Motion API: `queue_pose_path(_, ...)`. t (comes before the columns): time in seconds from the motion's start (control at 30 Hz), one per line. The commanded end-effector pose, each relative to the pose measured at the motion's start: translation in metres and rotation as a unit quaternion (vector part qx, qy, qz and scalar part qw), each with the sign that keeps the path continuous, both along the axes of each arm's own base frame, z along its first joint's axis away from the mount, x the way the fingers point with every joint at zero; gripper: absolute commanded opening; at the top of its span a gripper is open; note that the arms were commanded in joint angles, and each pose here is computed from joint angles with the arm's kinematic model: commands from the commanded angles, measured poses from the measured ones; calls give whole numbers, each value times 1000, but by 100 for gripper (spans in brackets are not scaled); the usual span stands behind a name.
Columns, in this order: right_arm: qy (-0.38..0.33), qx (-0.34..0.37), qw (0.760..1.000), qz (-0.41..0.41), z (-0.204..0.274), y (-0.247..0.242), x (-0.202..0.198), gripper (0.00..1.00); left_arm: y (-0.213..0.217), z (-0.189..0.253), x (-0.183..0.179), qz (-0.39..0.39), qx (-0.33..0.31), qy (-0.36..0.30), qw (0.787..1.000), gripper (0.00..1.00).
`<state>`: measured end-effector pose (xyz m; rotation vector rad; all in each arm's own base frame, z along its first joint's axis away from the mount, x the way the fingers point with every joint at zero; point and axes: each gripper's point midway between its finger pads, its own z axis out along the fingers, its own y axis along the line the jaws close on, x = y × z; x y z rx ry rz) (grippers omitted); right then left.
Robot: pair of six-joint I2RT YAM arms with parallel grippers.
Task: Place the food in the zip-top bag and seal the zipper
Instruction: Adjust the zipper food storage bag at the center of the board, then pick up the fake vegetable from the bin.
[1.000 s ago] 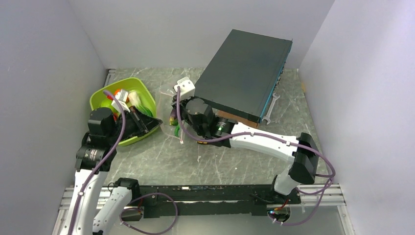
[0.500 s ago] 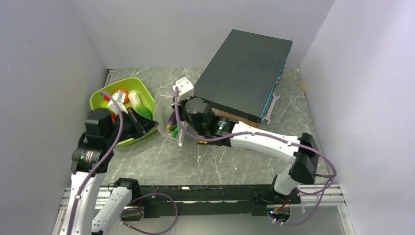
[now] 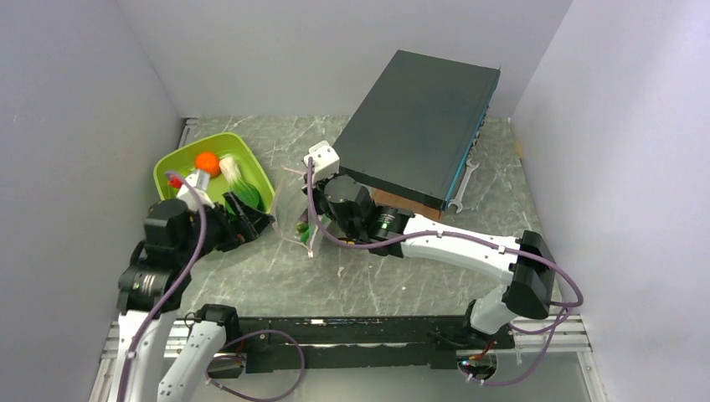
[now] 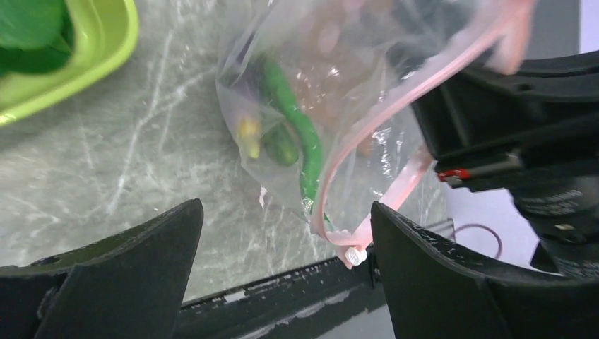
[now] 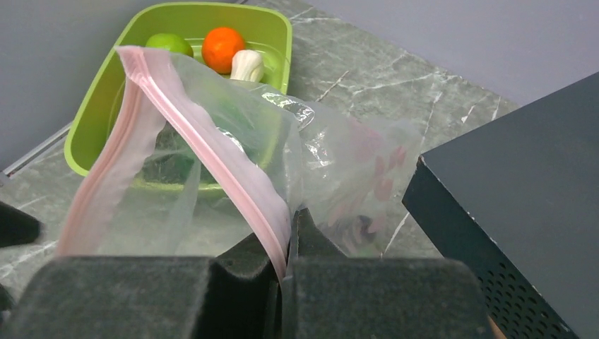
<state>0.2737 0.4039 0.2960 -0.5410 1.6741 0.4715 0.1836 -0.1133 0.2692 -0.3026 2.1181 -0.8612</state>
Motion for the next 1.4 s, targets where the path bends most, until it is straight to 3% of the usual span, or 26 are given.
queue_pose_path(0.0, -28, 44, 999, -12, 36, -11, -1, 0, 35, 31, -17, 73, 58, -69, 993, 94)
queue_pose_path(0.23, -24, 59, 998, 2, 32, -12, -7, 0, 107, 9, -29, 255, 133, -85, 954, 97)
queue_pose_path(0.3, -19, 57, 998, 3, 31, -12, -8, 0, 111, 6, -20, 263, 146, -98, 949, 99)
queue_pose_path(0.5, -21, 68, 997, 12, 32, -17, -13, 0, 121, -17, 37, 267, 218, -83, 935, 100)
queue_pose_path(0.7, -20, 79, 996, 20, 35, -20, -18, 0, 124, -27, 110, 278, 230, -115, 925, 100)
queue_pose_path(0.8, -19, 80, 996, 18, 35, -22, -19, 0, 132, -38, 140, 279, 197, -111, 934, 100)
queue_pose_path(0.93, -19, 86, 996, 21, 35, -23, -20, 0, 152, -60, 171, 265, 146, -59, 951, 100)
queue_pose_path(1.1, -12, 93, 995, 33, 33, -19, -22, 0, 167, -108, 206, 226, 156, 20, 961, 100)
queue_pose_path(1.27, -11, 97, 995, 32, 32, -21, -21, 0, 150, -130, 243, 172, 104, 2, 980, 97)
queue_pose_path(1.37, -9, 93, 995, 29, 30, -22, -19, 0, 146, -153, 260, 154, 89, 33, 984, 92)
